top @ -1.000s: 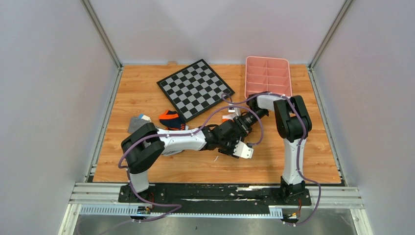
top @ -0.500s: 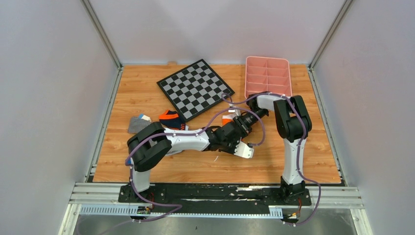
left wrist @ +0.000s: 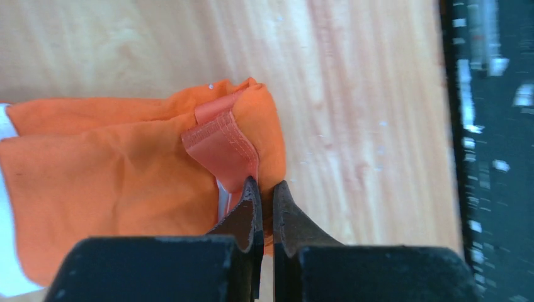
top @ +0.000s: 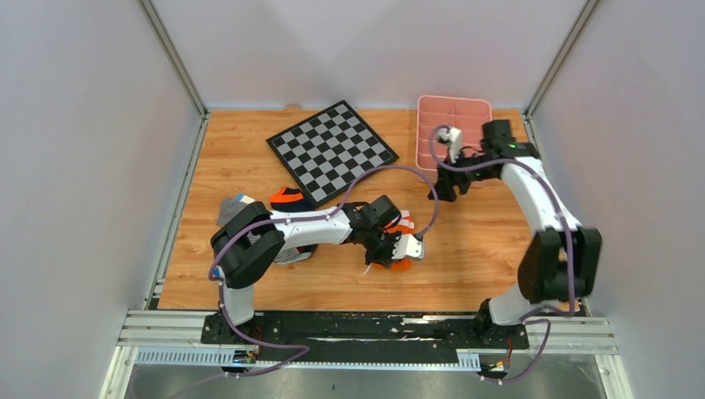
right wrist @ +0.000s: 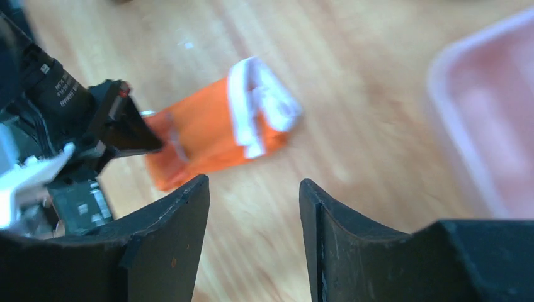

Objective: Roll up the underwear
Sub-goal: Roll the underwear to the center of the board.

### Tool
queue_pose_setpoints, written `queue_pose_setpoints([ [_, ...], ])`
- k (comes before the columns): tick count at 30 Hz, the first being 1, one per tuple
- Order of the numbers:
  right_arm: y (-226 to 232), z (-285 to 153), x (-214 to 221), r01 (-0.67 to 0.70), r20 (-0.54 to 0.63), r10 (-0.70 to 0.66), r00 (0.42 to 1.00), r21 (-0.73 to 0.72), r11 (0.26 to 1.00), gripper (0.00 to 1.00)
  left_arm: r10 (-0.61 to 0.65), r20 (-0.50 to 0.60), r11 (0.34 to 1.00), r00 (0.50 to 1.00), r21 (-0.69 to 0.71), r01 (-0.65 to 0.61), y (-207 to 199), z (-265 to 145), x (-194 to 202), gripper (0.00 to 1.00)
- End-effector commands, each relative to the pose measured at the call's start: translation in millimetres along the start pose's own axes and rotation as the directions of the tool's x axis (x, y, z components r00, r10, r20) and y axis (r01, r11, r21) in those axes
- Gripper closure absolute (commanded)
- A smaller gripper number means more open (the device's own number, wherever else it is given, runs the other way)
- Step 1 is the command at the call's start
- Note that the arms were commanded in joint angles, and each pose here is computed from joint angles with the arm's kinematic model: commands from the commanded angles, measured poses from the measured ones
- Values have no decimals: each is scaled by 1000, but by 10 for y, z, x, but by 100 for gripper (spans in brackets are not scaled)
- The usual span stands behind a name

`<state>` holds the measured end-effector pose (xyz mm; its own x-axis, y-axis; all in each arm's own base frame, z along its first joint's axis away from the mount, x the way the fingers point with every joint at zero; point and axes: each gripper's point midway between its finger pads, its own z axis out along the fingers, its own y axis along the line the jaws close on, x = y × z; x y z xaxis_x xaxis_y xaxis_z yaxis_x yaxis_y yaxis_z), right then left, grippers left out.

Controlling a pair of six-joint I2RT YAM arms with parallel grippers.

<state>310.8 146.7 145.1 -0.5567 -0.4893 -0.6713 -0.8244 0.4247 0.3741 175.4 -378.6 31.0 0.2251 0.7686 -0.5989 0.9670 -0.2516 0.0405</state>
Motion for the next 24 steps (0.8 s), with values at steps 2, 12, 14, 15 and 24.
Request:
queue_pose_setpoints([
  [2,-197,-724,-323,237,157,-316,936,382,893,45,-377,-76,835,923,404,374,-583,9,184,100],
  [12,359,-476,370,447,141,-517,845,347,825,45,-642,-168,580,748,533,616,-22,312,324,100],
  [14,566,-236,569,548,120,-583,803,234,803,42,-652,-171,570,739,532,626,34,350,317,100],
  [15,632,-118,637,576,95,-599,795,193,794,42,-653,-172,570,737,529,629,50,368,318,100],
  [24,860,585,765,723,-32,-726,687,-67,687,45,-713,-239,504,659,478,719,142,530,475,100],
])
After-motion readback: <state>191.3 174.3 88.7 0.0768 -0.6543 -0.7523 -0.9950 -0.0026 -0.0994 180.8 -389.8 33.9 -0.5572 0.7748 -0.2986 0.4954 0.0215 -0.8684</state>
